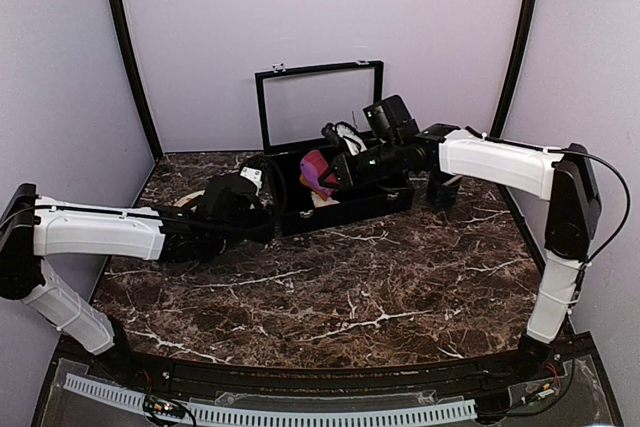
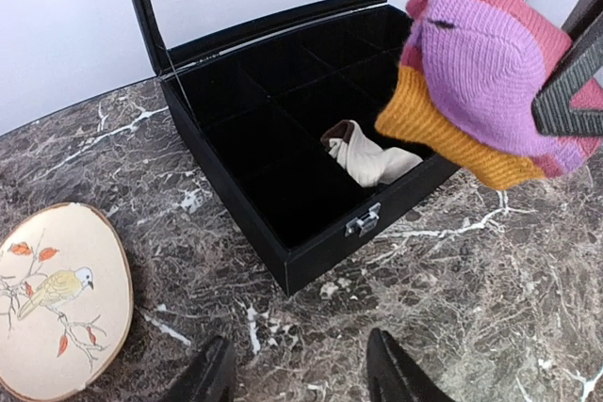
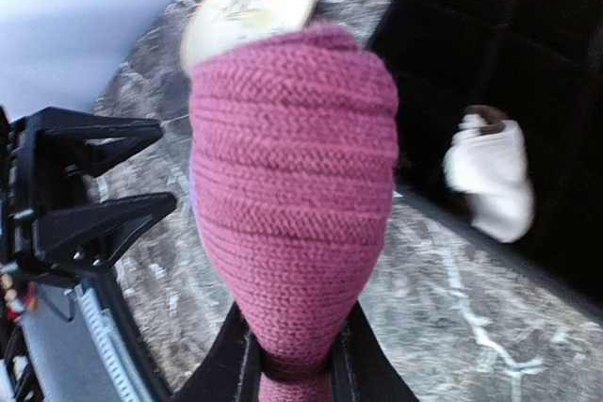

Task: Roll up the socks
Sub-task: Move the storage box to the center of the board.

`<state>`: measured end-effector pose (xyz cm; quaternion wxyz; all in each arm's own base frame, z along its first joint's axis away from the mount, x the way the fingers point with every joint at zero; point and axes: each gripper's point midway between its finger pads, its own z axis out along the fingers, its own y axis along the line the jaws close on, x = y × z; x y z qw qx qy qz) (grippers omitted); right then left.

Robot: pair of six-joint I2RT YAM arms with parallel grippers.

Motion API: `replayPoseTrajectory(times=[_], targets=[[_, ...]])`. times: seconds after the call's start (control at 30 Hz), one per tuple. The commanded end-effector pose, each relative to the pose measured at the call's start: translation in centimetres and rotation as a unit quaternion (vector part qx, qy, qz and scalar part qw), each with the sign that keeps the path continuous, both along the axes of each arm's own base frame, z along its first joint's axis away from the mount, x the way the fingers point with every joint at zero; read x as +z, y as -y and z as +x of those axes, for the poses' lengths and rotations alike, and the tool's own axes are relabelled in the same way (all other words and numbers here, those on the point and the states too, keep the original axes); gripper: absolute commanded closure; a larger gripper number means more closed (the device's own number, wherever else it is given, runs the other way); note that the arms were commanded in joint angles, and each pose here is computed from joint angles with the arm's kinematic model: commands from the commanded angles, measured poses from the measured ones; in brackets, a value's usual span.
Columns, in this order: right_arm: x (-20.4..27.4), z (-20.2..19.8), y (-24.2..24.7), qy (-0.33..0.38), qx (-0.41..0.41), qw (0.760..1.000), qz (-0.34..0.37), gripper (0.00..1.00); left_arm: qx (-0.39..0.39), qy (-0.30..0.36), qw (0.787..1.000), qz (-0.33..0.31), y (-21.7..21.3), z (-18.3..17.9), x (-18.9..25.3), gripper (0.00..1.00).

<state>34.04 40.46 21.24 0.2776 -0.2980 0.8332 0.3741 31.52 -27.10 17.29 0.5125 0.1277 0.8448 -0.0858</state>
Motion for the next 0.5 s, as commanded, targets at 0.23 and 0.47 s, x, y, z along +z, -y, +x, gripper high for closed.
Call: replayPoseTrajectory(times=[0.23,0.47], targets=[[-0.2,8.8,3.2,0.128,-0.11,0.981,-0.092,1.0,0.039,-0.064,0.997,0.001,0.4,6.8,-1.7,0.42],[-0.7,9.7,3.0,0.144,-0.107,0.978,-0.104,1.0,0.069,-0.134,0.989,-0.004,0.0,9.3,-4.1,0.46]])
